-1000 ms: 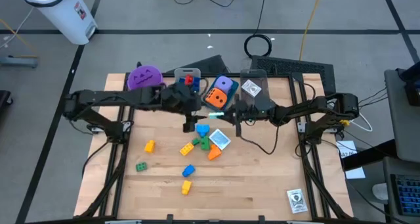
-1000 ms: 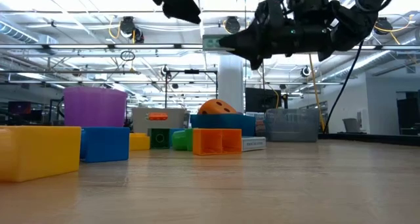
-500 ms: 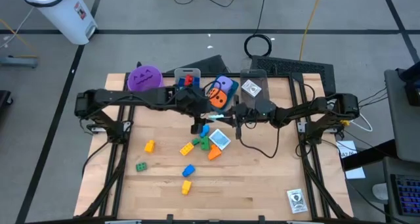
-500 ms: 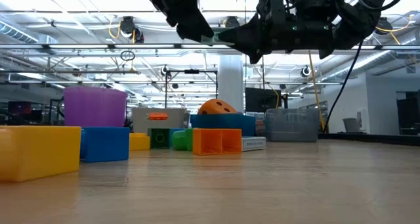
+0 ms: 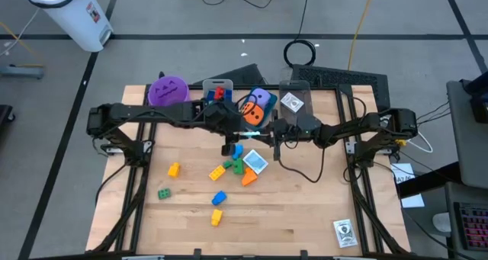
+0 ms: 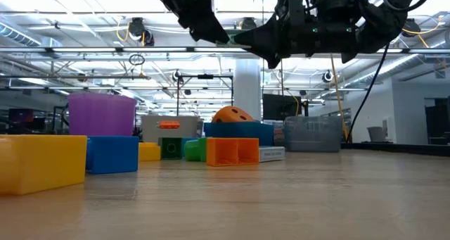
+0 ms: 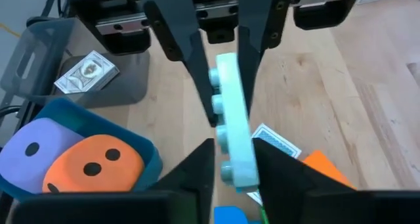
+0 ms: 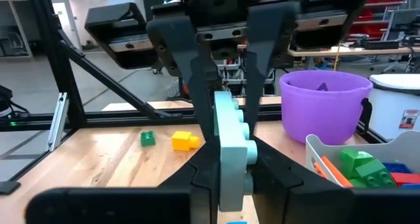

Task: Pick & Place Toys
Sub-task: Put the light blue game piece into the gray bin

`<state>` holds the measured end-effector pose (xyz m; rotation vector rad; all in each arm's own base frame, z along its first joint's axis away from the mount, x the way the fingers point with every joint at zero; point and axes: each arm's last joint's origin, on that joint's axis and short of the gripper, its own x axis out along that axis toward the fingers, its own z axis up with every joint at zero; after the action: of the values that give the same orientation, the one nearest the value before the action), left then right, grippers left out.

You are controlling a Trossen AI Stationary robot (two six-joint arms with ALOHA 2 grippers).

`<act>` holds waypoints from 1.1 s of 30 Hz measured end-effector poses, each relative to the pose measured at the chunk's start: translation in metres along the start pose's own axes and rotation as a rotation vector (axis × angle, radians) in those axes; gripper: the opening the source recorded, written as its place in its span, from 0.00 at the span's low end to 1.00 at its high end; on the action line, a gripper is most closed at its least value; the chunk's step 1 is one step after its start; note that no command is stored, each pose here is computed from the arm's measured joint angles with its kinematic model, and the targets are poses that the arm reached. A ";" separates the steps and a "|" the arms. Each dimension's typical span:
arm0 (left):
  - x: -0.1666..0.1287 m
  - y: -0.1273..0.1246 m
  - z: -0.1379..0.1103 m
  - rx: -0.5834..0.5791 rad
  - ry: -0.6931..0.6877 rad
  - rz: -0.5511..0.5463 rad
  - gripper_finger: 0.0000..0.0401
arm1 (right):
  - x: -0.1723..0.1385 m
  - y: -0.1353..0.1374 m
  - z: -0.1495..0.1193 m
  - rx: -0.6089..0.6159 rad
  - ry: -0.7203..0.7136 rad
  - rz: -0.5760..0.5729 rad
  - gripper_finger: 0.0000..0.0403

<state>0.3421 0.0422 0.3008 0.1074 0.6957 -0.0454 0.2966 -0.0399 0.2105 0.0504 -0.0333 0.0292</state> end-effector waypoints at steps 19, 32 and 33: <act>-0.012 0.019 -0.023 0.000 0.254 0.233 0.14 | -0.029 -0.003 0.037 -0.071 0.045 -0.039 0.53; -0.036 0.103 -0.063 -0.196 0.382 0.389 0.14 | -0.042 -0.001 0.033 -0.026 0.196 -0.042 0.55; -0.037 0.108 -0.066 -0.207 0.382 0.384 0.14 | -0.042 -0.001 0.032 -0.023 0.208 -0.043 0.54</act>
<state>0.2803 0.1574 0.2828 0.0486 1.0463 0.4241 0.2538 -0.0435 0.2412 0.0252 0.1754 -0.0089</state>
